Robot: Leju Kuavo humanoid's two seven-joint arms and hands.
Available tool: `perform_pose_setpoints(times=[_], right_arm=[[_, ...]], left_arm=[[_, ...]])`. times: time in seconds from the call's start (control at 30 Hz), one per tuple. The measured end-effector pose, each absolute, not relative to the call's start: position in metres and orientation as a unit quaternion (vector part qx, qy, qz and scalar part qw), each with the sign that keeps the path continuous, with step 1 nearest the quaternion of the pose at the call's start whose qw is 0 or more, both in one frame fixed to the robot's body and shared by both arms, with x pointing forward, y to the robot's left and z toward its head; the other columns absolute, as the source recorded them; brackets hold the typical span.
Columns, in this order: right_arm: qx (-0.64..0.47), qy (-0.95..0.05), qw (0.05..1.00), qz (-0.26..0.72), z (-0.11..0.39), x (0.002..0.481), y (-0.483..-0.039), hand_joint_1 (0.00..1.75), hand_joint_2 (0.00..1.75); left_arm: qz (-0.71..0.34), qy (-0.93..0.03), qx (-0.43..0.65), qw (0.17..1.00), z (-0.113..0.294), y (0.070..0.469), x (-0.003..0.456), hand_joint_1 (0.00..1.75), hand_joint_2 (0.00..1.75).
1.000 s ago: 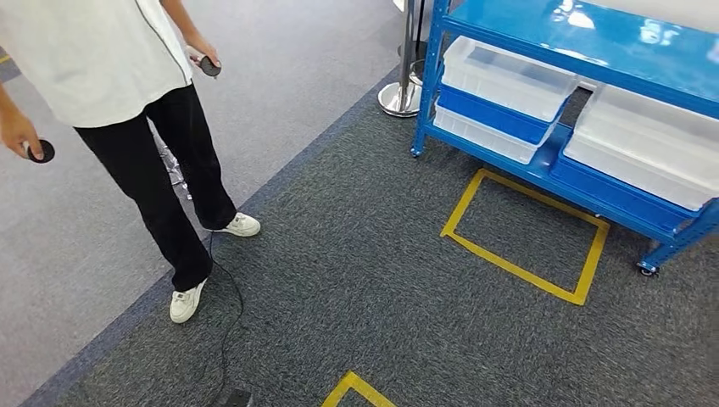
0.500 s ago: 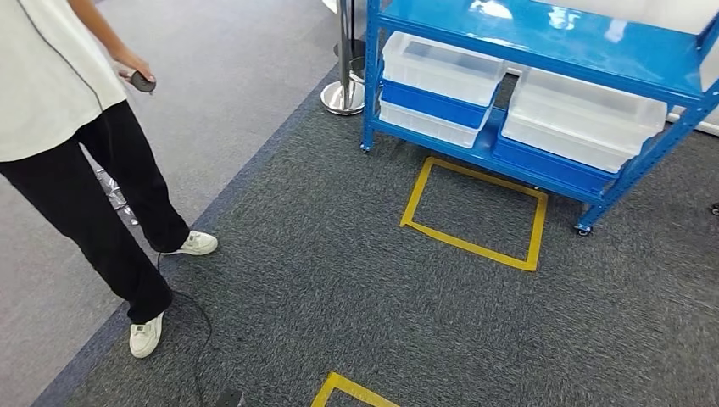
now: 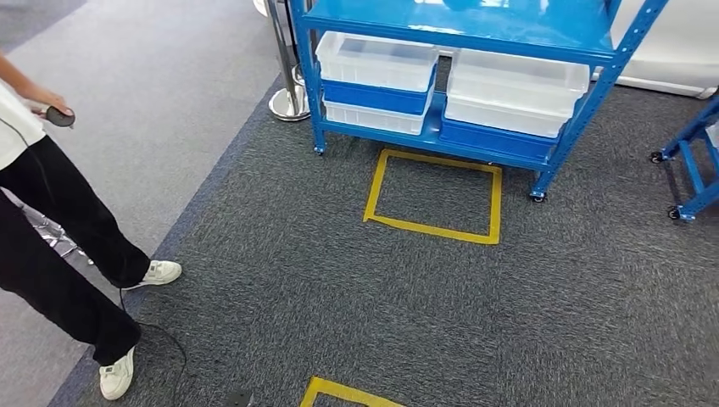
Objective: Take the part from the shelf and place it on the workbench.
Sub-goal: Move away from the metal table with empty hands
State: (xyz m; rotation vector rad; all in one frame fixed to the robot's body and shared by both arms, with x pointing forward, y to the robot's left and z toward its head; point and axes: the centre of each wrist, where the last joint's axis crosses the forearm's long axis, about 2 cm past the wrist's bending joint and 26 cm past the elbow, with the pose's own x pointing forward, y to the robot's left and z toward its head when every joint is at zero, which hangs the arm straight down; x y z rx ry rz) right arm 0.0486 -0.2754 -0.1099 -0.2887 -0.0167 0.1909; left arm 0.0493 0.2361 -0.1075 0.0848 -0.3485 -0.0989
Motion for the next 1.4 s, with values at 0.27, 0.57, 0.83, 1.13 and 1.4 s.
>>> perform_pose_setpoints(times=[0.27, 0.57, 0.83, 1.13, 1.4], right_arm=[[-0.144, -0.014, 0.983, 0.109, -0.1096, 0.0488, -0.2702, 0.0, 0.0], [-0.144, -0.015, 0.982, 0.12, -0.1097, 0.0478, -0.2699, 0.0, 0.0], [-0.143, -0.014, 0.983, 0.118, -0.1097, 0.0482, -0.2698, 0.0, 0.0], [-0.144, -0.015, 0.982, 0.125, -0.1096, 0.0486, -0.2698, 0.0, 0.0], [-0.145, -0.015, 0.981, 0.126, -0.1096, 0.0486, -0.2698, 0.0, 0.0]], left_arm=[[-0.046, -0.174, 0.047, 0.983, -0.1078, 0.2399, 0.0497, 0.0, 0.0], [-0.031, -0.163, 0.045, 0.985, -0.1075, 0.2382, 0.0513, 0.0, 0.0], [-0.022, -0.152, 0.048, 0.987, -0.1074, 0.2382, 0.052, 0.0, 0.0], [-0.009, -0.14, 0.049, 0.989, -0.1073, 0.2384, 0.0523, 0.0, 0.0], [-0.009, -0.135, 0.047, 0.99, -0.1072, 0.237, 0.0524, 0.0, 0.0]])
